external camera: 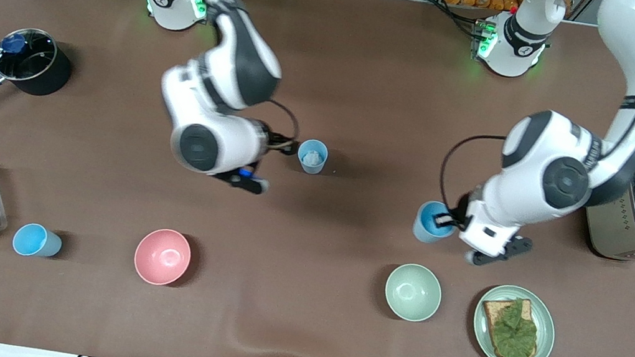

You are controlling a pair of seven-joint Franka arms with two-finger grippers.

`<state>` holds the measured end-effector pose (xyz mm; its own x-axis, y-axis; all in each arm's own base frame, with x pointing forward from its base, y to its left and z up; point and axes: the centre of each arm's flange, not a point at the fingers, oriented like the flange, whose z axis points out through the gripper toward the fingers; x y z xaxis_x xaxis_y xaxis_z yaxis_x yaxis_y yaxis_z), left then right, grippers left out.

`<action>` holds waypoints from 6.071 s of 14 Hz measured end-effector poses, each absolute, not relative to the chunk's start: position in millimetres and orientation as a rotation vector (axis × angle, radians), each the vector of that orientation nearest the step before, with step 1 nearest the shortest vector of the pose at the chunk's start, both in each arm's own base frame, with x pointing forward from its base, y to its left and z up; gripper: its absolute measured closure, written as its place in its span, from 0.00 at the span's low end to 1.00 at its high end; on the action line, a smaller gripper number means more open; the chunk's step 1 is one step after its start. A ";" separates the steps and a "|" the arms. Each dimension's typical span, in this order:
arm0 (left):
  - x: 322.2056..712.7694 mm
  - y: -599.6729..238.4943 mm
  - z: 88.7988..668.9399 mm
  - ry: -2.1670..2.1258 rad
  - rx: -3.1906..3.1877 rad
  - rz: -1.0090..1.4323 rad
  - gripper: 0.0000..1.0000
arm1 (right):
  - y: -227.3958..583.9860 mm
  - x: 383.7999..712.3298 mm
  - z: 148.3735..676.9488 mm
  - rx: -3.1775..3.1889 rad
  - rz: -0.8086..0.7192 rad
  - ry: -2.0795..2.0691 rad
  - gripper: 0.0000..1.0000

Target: Stack blue cups with both arms

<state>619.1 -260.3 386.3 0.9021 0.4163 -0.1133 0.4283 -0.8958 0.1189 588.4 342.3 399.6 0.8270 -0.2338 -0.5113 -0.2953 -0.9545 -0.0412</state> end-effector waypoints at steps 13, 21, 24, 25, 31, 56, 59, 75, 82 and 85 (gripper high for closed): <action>481.3 -498.7 325.6 0.611 3.014 -0.256 0.95 | 28.3 668.1 448.8 -2.998 0.523 0.237 0.00; 453.0 -524.7 301.2 0.598 3.052 -0.286 0.95 | -25.3 648.6 555.9 -3.072 0.268 -0.114 0.00; 449.8 -526.8 289.8 0.591 3.070 -0.292 0.95 | -40.1 637.9 573.0 -3.094 0.262 -0.091 0.00; 449.8 -526.6 286.4 0.592 3.072 -0.297 0.95 | -43.7 632.4 578.4 -3.105 0.262 -0.082 0.00; 460.9 -529.2 299.0 0.580 3.062 -0.231 0.71 | -34.6 577.7 610.5 -3.141 0.210 -0.005 0.00; 598.3 -148.5 527.9 0.766 3.059 -0.113 0.00 | -45.2 564.7 613.9 -3.105 0.106 0.027 0.00; 587.0 -119.2 549.2 0.598 3.111 -0.124 0.00 | -44.9 564.1 613.5 -3.104 0.115 0.026 0.00; 545.6 -64.6 611.8 -0.047 3.181 -0.184 0.00 | -43.8 563.9 613.7 -3.104 0.117 0.023 0.00; 549.3 -28.1 620.5 0.069 3.147 -0.158 0.00 | -43.4 563.8 613.7 -3.104 0.119 0.022 0.00; 549.4 -32.1 620.0 0.057 3.148 -0.159 0.00 | -43.4 563.8 613.7 -3.104 0.119 0.022 0.00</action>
